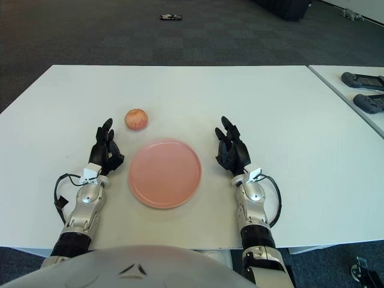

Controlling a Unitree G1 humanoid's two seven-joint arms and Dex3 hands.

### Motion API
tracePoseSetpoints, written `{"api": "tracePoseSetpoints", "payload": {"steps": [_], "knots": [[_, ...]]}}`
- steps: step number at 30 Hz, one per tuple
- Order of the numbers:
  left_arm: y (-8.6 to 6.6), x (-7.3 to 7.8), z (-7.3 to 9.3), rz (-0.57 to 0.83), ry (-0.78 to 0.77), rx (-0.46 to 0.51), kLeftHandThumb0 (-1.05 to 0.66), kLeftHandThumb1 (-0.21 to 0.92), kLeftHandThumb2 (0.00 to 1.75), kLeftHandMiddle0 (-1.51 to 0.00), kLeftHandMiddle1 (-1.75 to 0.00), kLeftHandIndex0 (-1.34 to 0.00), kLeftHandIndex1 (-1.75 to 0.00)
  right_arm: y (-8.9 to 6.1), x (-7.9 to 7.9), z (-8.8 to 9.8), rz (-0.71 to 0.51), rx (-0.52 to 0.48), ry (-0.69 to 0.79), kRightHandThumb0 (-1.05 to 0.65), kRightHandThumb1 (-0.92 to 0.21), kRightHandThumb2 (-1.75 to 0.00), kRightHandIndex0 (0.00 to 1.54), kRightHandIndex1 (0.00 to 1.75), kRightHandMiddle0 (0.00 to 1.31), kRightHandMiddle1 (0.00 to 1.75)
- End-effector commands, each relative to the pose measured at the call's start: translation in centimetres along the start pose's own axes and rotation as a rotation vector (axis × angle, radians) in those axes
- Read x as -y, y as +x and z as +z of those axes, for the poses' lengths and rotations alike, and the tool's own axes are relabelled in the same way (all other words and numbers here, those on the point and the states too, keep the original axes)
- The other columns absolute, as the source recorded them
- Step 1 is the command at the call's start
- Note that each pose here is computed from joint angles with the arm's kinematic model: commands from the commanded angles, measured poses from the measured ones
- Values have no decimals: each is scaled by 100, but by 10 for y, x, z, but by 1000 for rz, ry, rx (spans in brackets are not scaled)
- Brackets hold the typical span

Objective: Put the apple into the plate.

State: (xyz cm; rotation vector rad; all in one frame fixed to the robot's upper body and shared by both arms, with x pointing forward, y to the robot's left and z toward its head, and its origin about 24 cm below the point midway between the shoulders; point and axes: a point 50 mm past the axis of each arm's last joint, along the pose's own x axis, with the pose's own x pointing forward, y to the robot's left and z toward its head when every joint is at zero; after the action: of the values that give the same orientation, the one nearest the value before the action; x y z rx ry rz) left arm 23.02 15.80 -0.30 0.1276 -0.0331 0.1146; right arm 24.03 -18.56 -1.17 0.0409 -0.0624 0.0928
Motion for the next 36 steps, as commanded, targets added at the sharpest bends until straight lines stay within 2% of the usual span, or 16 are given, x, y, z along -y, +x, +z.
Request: {"api": "tracePoseSetpoints", "payload": {"steps": [1,28,34,36], "knots": [[-2,-4,-5,8,9,-29,-83,92,111,-23,-1,0,-51,-14,-3,-19,-26,-89,38,-66,-92,-87,13,1,0,24],[-1,-6,-5,10,19,-35,-84,92,111,-21,0,0,-46,-14,-4,-19,-22,-93,32,-67,-92,-87,13,0,0,22],[11,-15,1,22,25,-15,-84,92,109,-20,0,0,-44,-13,-5,-19,-21,-93,33,-67,-92,-87,13,0,0,22],[22,-24,9,35,33,8,-84,92,109,-20,0,0,-43,-12,-5,-19,-20,-93,34,-67,-92,-87,13,0,0,23]]}}
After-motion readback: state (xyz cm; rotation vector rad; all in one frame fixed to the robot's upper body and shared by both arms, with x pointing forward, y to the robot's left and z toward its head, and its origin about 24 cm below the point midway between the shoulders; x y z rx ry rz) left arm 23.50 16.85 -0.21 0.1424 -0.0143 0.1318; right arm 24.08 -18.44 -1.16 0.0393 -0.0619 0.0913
